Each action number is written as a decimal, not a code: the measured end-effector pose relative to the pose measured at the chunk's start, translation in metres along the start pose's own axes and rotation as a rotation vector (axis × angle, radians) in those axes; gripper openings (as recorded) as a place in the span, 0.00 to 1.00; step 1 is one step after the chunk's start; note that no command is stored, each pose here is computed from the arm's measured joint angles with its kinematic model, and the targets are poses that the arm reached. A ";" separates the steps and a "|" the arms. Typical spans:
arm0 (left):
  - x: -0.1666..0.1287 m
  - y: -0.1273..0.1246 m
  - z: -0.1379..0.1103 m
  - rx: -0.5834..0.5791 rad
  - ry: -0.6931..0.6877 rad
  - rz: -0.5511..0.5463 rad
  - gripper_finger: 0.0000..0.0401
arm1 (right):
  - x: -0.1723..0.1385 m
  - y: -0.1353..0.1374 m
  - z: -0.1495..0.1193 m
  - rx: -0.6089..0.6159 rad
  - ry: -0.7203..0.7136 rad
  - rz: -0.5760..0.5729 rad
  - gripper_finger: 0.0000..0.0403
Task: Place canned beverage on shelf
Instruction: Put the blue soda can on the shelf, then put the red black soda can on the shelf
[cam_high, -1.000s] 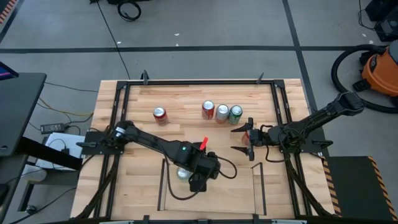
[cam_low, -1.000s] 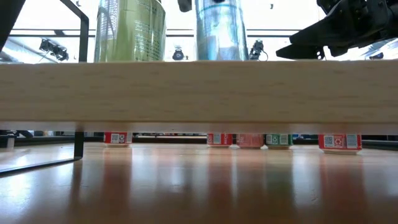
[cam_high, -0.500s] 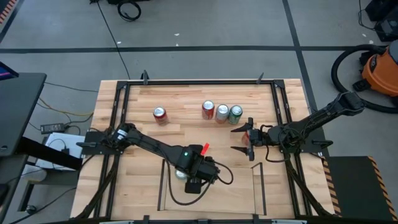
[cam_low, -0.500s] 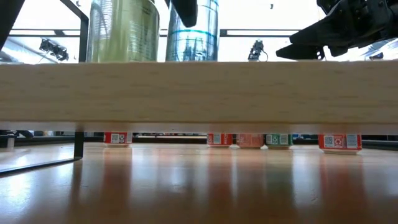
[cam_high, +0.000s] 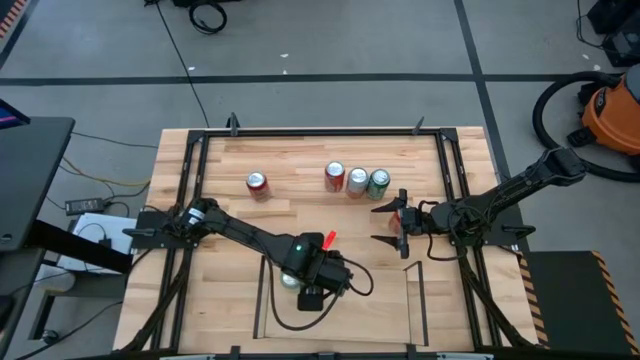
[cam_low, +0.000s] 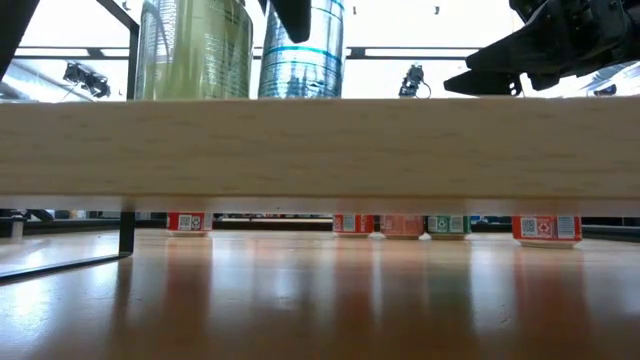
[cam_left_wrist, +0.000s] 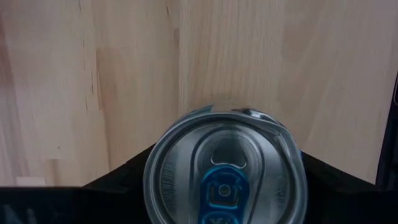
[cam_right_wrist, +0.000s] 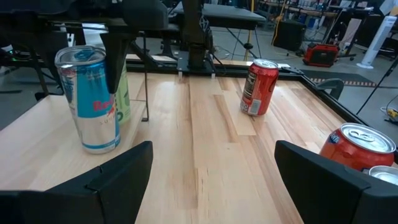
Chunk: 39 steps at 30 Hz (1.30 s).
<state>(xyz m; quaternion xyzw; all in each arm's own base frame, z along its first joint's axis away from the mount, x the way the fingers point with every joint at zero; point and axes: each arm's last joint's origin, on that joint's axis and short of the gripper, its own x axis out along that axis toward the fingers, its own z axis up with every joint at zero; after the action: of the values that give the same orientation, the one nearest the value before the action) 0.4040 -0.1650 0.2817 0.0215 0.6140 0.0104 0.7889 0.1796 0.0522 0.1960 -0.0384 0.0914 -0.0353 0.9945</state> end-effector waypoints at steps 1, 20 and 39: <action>0.000 0.000 0.000 -0.012 -0.005 0.003 0.65 | 0.000 0.000 0.000 0.000 0.000 0.000 0.86; -0.010 -0.008 0.004 -0.025 -0.088 0.021 0.79 | 0.000 0.000 0.000 0.000 0.001 0.003 0.86; -0.084 0.015 -0.017 0.004 -0.183 0.330 0.75 | 0.000 0.001 0.000 0.003 0.002 0.019 0.86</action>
<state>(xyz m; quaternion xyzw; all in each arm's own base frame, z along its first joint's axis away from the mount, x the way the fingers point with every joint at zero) 0.3673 -0.1528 0.3593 0.1241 0.5280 0.1365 0.8290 0.1795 0.0528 0.1957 -0.0359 0.0926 -0.0258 0.9947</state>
